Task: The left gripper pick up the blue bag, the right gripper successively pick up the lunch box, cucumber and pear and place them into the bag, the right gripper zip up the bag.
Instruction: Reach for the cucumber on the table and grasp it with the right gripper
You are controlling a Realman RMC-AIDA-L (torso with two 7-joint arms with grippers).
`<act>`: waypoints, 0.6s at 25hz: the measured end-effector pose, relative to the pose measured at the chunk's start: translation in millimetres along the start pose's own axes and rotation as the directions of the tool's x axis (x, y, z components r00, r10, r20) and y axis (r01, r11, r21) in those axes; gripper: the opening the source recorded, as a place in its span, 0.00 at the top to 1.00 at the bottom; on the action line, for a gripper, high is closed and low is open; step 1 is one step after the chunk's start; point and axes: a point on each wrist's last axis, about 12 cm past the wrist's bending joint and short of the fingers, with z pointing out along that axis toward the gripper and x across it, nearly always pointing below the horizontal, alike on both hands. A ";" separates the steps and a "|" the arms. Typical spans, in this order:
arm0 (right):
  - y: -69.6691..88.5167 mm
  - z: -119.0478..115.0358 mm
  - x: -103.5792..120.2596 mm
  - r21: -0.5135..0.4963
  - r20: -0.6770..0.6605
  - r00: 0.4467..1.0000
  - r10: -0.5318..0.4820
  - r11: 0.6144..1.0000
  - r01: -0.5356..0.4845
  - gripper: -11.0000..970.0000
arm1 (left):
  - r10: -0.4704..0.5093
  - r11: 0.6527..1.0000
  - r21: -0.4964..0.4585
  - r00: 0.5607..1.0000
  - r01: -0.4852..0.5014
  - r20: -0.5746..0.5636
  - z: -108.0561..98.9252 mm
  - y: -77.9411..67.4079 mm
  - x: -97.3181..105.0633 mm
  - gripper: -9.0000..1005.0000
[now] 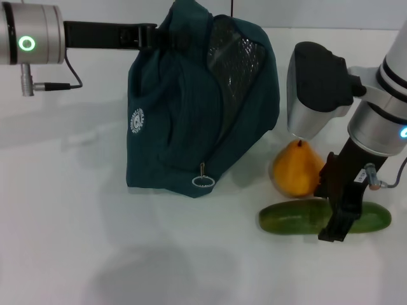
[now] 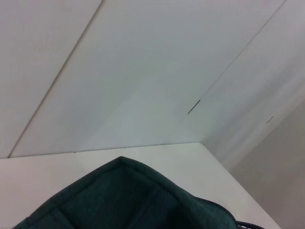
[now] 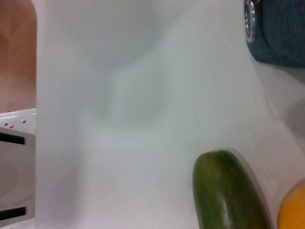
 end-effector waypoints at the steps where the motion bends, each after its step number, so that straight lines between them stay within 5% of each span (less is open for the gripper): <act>1: 0.2 0.9 0.2 0.000 -0.001 1.000 -0.001 1.000 0.001 0.28 | 0.000 1.000 0.000 1.000 0.000 0.000 0.1 0.0 0.4 0.95; 4: 1.6 3.9 -1.3 0.002 -0.010 1.000 -0.011 1.000 0.011 0.28 | -0.001 1.000 0.001 1.000 0.001 0.000 0.1 0.1 1.4 0.95; 9: 4.1 10.7 -4.1 0.011 -0.030 0.999 -0.031 0.999 0.031 0.13 | 0.002 1.000 0.005 1.000 -0.002 -0.001 0.3 -0.1 3.3 0.95; 15: 4.5 16.6 -6.2 0.037 -0.050 0.998 -0.044 0.998 0.046 0.13 | -0.006 1.000 0.007 1.000 0.005 0.006 -2.6 1.2 7.1 0.95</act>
